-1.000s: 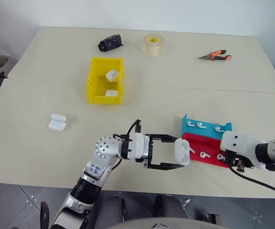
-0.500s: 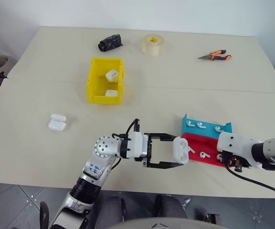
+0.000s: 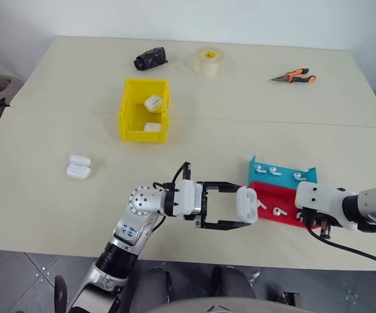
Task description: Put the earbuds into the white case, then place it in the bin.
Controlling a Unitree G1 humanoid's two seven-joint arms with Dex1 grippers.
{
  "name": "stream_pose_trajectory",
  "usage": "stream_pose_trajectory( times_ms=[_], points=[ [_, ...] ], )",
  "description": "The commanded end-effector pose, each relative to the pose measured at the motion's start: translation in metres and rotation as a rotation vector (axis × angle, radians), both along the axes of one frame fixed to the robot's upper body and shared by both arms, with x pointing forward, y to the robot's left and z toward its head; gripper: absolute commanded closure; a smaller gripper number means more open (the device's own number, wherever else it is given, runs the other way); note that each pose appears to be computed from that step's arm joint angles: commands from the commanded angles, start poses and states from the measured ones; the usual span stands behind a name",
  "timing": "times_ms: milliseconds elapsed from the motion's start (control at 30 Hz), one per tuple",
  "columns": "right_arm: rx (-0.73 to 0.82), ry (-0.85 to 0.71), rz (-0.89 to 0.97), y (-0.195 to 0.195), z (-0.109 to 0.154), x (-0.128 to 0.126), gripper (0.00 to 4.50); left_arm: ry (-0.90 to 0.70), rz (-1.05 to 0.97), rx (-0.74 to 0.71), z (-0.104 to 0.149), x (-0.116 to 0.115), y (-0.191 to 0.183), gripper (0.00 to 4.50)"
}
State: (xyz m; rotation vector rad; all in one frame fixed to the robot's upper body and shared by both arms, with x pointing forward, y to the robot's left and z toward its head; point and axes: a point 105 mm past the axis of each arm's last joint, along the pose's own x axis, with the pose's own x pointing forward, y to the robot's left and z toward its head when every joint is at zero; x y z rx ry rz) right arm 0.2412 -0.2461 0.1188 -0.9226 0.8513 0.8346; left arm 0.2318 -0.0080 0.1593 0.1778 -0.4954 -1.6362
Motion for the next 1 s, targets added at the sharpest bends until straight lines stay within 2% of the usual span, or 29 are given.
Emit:
stream_pose_trajectory(
  times_ms=[33,133,233,333,467,633,1000],
  points=[
    [0.061,-0.05,-0.006,0.005,0.017,0.005,3.97,-0.028,-0.028,-0.05,0.008,-0.005,0.004,1.79],
    [0.218,-0.074,0.035,0.02,0.033,0.001,3.97,-0.026,-0.075,-0.087,0.011,-0.008,0.011,1.79],
    [0.457,-0.109,0.097,0.034,0.048,-0.008,3.97,-0.004,-0.081,-0.123,0.017,-0.005,0.015,1.79],
    [0.618,-0.23,0.182,0.04,0.057,-0.013,3.97,0.002,-0.092,-0.09,0.01,-0.001,0.018,1.79],
    [0.965,-0.388,0.22,0.062,0.081,-0.022,3.97,0.019,-0.103,-0.038,0.004,0.005,0.022,1.79],
    [1.214,-0.541,0.229,0.081,0.095,-0.032,3.97,0.064,-0.092,0.062,-0.006,0.014,0.02,1.79],
    [1.424,-0.575,0.219,0.124,0.09,-0.041,3.97,0.127,-0.101,0.103,-0.001,0.019,0.02,1.79]
  ],
)
